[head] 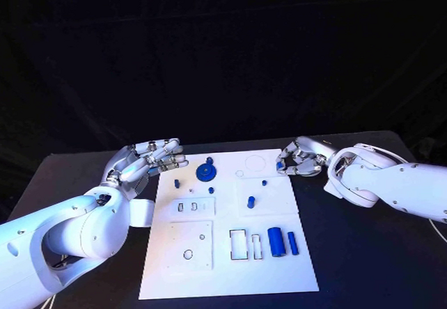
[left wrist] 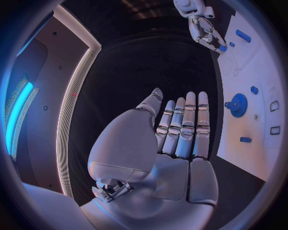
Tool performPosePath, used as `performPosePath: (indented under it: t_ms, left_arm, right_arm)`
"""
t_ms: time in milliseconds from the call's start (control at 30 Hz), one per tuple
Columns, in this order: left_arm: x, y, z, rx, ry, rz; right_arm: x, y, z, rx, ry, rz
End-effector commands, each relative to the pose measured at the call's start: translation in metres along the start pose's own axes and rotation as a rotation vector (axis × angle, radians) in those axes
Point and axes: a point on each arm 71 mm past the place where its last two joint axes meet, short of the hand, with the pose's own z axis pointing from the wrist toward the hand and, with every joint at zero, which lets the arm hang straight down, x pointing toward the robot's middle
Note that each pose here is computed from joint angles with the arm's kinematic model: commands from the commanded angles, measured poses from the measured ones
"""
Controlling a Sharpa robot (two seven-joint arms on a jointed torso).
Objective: Assemble the parts on the task board
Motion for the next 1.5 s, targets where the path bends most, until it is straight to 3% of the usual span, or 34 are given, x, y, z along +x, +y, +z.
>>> performPosePath:
  t_ms: [33, 800, 1200, 1500]
  left_arm:
    - [0.0023, -0.0011, -0.0001, 0.008, 0.021, -0.004]
    - [0.0021, -0.0012, -0.0005, 0.006, 0.021, -0.004]
    - [0.0021, -0.0014, -0.0008, 0.006, 0.021, -0.004]
    - [0.0015, -0.0014, -0.0008, 0.007, 0.019, -0.003]
  right_arm:
    - [0.002, 0.000, 0.001, 0.004, 0.011, -0.004]
    - [0.006, 0.001, 0.004, 0.027, 0.018, -0.014]
    - [0.004, 0.003, 0.004, 0.026, -0.035, -0.017]
    - [0.000, 0.021, 0.001, 0.002, -0.054, -0.003]
